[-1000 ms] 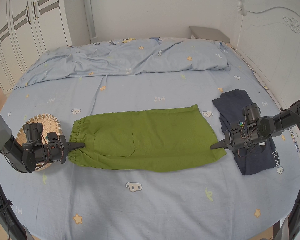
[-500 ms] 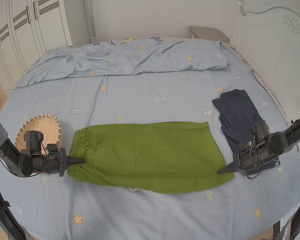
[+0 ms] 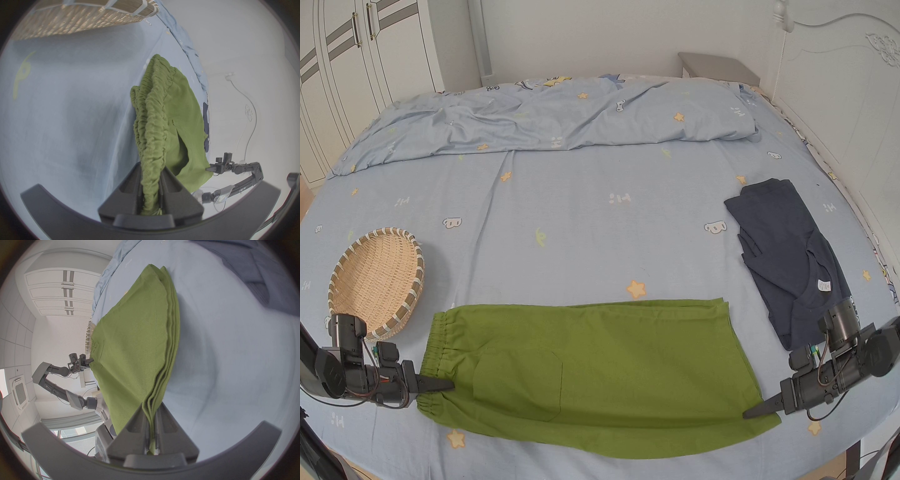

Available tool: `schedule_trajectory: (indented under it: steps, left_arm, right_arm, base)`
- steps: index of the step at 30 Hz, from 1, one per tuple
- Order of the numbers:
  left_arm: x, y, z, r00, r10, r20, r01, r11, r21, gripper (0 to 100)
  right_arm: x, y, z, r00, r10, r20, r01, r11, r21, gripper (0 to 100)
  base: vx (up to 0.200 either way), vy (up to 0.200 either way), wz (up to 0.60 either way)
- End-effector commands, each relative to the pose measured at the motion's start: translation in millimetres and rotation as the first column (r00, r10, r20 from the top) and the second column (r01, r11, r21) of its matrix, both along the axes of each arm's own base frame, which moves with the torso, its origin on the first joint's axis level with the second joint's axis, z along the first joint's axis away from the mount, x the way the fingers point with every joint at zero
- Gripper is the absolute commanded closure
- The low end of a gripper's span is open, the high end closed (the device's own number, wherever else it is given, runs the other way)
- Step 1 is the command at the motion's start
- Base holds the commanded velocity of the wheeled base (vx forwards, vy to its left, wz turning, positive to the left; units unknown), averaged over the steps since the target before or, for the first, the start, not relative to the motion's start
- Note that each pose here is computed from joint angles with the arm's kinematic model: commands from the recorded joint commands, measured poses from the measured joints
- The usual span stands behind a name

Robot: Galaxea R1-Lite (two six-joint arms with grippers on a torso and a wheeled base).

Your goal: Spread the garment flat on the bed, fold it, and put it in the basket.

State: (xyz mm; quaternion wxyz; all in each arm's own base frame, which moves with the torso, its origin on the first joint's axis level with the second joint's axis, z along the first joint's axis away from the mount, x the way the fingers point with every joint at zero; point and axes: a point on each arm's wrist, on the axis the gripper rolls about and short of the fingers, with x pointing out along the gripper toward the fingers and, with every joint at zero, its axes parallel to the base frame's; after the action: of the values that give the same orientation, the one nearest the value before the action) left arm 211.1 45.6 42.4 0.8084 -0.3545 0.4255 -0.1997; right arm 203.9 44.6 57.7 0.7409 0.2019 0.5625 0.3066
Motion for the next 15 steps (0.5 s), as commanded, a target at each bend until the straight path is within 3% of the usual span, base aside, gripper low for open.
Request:
schedule_trajectory:
  steps: [1,15]
  left_arm:
    - [-24,-1,-7,1.0,-0.007,-0.018,0.008,1.0,0.029,100]
    - [-25,4,-10,1.0,0.003,-0.017,-0.002,0.999,0.045,100]
  right_arm:
    - [-25,0,3,0.999,0.018,0.03,-0.018,1.0,0.005,100]
    - [-27,1,-13,0.999,0.031,0.037,-0.032,0.999,0.003,100]
  base:
    - [0.0,0.0,0.0]
    - [0.0,0.0,0.0]
